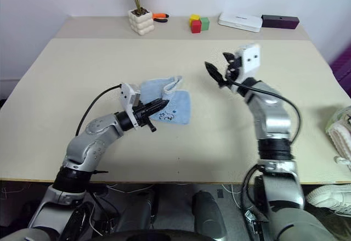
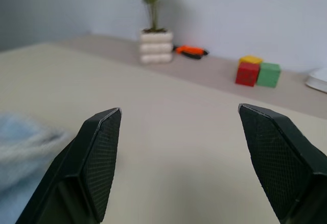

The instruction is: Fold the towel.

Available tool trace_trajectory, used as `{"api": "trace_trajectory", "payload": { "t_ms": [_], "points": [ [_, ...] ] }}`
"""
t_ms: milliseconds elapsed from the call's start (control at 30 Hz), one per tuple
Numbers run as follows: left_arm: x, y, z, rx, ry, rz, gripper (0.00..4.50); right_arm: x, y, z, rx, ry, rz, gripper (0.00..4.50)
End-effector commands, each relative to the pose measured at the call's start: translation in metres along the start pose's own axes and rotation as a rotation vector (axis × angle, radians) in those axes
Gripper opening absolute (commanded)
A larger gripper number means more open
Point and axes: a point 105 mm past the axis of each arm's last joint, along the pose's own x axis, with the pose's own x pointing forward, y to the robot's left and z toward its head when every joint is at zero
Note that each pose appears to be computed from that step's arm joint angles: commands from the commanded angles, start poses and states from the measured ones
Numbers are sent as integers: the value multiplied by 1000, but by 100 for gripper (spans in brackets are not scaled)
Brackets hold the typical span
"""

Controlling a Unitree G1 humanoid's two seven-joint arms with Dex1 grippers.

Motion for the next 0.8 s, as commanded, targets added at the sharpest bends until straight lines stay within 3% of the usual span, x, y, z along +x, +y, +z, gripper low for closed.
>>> {"api": "trace_trajectory", "payload": {
  "t_ms": [33, 233, 800],
  "points": [
    [7, -6, 10, 15, -24, -35, 3, -24, 10, 18, -82, -4, 179, 376],
    [14, -8, 3, -9, 2, -37, 3, -49, 25, 15, -162, 46, 330, 376],
    [22, -22, -26, -53, 144, -82, 3, -57, 41, 0, -205, 34, 385, 376]
  ]
}}
